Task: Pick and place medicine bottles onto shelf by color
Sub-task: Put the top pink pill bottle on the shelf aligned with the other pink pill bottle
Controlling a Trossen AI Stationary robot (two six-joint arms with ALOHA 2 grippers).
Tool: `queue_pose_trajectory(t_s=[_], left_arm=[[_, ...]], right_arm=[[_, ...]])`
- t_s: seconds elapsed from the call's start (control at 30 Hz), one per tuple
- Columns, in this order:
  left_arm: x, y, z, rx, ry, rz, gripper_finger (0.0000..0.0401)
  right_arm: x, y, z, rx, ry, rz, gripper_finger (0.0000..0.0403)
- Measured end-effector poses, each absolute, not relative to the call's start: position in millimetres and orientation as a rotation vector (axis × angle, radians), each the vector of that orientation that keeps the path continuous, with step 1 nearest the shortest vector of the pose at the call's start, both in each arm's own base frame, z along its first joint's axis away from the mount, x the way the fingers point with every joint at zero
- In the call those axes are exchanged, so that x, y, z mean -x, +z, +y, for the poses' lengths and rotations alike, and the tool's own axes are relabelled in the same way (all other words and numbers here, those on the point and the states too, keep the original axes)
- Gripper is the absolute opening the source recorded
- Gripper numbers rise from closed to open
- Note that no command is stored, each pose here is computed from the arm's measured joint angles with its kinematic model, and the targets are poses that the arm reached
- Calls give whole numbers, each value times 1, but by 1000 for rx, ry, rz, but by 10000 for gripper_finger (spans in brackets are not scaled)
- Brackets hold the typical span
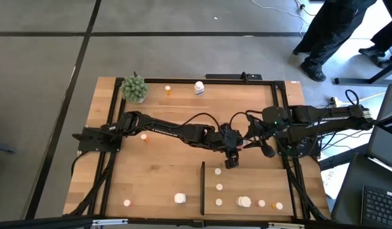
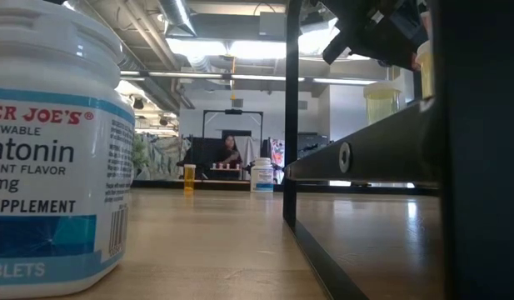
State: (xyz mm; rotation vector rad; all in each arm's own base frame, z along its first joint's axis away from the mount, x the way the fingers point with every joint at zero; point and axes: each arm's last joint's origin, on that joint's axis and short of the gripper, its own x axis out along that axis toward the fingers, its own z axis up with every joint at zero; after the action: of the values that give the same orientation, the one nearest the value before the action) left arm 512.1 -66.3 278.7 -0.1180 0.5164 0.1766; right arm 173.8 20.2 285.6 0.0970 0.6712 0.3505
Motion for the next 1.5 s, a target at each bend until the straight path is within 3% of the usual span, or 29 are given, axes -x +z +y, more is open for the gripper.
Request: queue_pose_trajectory(t_s=[0.4,0.77,1.37,1.5], left_arm=[[-513,280,-64,117,190,506,143],[-504,295,-64,109,184,508,143],[-472,338,-68,98,182,521,142],[-459,351,-66,78,225,539,142]], right_arm=[[-173,285,20,-107,344,680,121],[-163,291,17,-186,216,662,121],[-133,295,24,-224,158,696,122],[-127,293,35,-186,218,730,122]])
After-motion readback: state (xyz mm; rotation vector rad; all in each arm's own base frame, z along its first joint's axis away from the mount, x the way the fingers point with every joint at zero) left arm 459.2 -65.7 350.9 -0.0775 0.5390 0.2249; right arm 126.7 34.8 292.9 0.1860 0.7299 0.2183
